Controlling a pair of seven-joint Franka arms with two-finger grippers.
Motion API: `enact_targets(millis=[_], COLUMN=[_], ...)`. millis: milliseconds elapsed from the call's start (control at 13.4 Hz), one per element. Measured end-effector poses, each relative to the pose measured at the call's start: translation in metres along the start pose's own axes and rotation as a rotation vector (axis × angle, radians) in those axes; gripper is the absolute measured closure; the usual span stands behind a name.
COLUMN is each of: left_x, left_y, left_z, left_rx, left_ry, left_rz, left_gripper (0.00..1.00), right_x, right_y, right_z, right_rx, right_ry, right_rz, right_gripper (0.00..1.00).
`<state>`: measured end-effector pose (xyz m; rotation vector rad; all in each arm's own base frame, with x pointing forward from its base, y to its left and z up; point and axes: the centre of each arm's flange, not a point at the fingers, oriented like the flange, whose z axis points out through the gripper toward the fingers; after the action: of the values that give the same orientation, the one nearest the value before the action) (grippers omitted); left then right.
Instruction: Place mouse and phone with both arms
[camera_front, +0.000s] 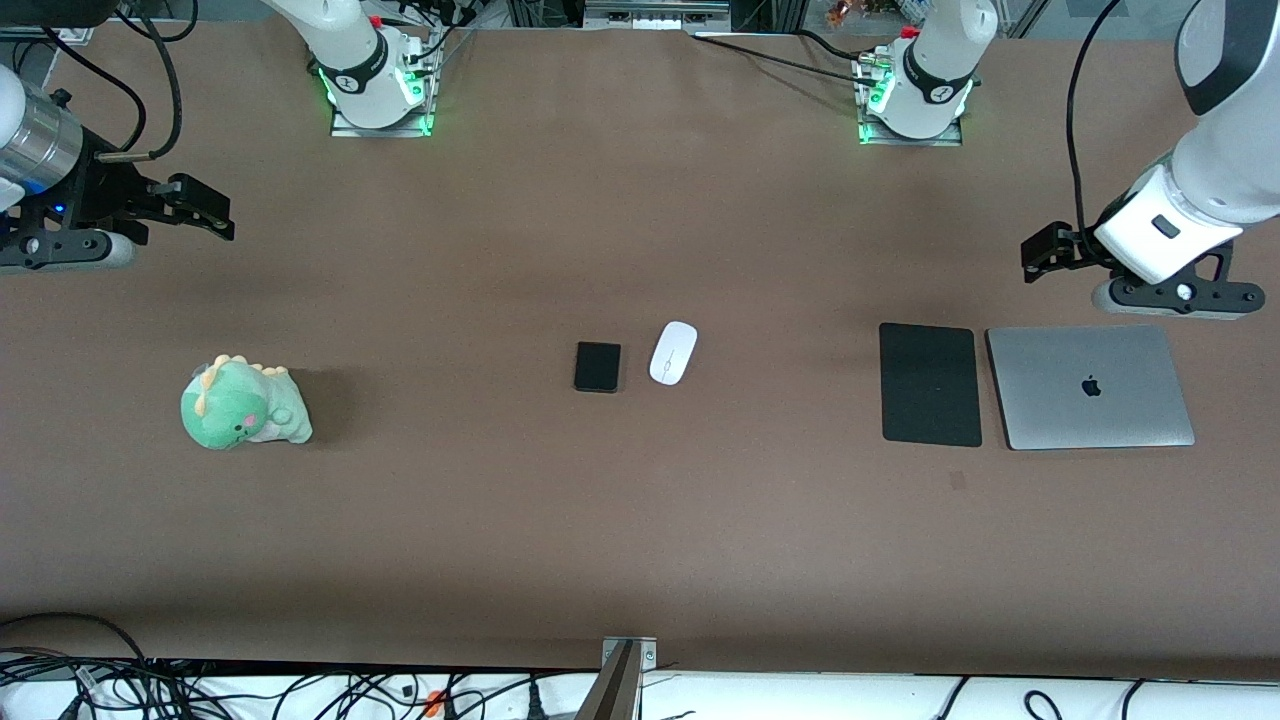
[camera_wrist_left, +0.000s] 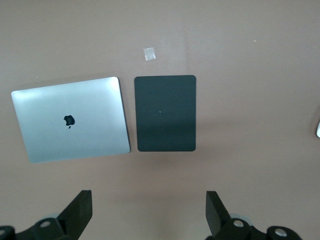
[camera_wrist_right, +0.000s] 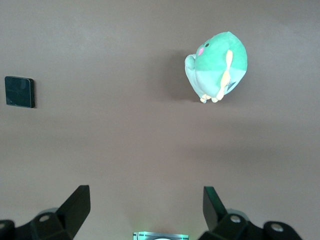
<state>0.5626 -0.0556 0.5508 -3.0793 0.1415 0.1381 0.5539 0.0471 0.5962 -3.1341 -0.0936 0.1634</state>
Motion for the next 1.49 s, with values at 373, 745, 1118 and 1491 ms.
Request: enact_targets(millis=[373,745,1118,1491], left_x=[0.022,0.053,0.043,0.042], left_y=[0.092,0.187,0.311,0.377], left_z=[0.042,0.109,0.198,0.285], left_rx=[-0.057,-0.136,-0.181,-0.094], left_ry=[-0.024,0.02,0.006,0.065], left_rz=[0.136,0.13,0.204,0.378], left_gripper=[0.0,0.0,0.0,0.0], right_x=[0.014,0.035,0.057,0.067], right_y=[-0.004,-0.02,-0.03,-0.052], right_z=[0.026,0.067,0.122,0.15], right_rx=[0.007,0.029,0.032,0.028], right_ry=[0.034,0.037,0.056,0.072], right_rz=[-0.002,0.035,0.049,0.024], right_gripper=[0.0,0.0,0.0,0.0])
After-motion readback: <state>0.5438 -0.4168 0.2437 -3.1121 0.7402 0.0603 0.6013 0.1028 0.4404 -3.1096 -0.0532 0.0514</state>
